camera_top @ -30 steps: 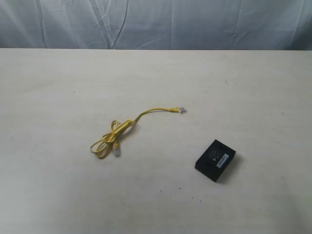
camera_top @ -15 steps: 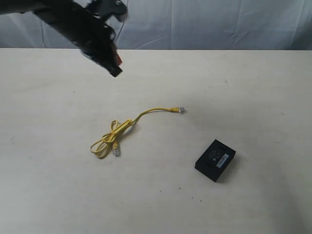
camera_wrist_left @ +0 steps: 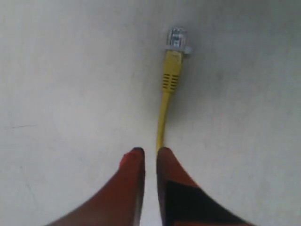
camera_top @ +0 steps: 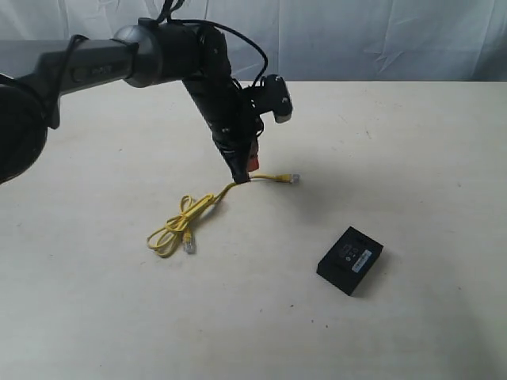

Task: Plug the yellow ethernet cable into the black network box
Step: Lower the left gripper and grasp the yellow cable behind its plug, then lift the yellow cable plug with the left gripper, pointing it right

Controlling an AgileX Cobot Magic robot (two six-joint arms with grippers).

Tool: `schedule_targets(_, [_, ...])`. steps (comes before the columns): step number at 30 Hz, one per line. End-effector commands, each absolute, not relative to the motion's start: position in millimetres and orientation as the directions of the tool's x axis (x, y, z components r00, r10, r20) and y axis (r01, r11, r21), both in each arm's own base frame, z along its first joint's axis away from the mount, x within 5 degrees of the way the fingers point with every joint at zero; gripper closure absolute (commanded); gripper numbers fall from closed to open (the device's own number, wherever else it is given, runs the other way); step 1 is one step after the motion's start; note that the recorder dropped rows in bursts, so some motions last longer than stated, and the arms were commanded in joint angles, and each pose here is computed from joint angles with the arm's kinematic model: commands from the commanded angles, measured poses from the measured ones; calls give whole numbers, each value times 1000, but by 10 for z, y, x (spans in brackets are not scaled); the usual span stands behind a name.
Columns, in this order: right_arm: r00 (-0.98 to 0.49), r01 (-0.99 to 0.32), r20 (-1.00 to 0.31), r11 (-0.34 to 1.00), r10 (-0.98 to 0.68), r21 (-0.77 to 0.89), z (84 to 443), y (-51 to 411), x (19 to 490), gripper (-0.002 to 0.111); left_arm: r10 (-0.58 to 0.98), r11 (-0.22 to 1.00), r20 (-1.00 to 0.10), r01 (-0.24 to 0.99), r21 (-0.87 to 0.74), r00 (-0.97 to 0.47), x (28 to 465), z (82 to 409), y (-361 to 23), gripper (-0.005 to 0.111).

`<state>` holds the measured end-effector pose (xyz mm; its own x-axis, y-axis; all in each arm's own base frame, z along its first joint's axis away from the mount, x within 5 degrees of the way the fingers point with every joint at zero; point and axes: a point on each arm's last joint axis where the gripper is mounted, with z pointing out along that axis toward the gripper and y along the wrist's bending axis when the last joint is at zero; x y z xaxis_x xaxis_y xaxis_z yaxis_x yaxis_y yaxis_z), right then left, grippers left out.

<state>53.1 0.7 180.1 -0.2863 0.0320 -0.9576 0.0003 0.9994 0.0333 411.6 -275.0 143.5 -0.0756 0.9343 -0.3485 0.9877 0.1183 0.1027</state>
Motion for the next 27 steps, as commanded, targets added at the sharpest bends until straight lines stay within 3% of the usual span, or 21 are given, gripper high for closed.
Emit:
schedule_targets(1, [-274,5,-961,999,32,32,1803,3,530,109,939,40,-344,991,131,8,4127,1383,-2780,76])
schedule_targets(4, [-274,5,-961,999,32,32,1803,3,530,109,929,32,-368,988,150,25,4140,1391,-2804,70])
schedule_targets(19, [-271,5,-962,999,35,35,1806,4,531,109,917,15,-397,992,127,37,4150,1172,-2854,71])
schedule_targets(23, [-271,5,-962,999,35,35,1806,4,531,109,920,1,-389,994,107,41,4131,1146,-2849,90])
schedule_targets(24, [-271,5,-962,999,35,35,1806,4,531,109,926,-10,-375,995,103,48,4125,1141,-2837,106])
schedule_targets(27, [-271,5,-962,999,35,35,1806,4,531,109,925,0,-378,995,104,39,4116,1230,-2831,106])
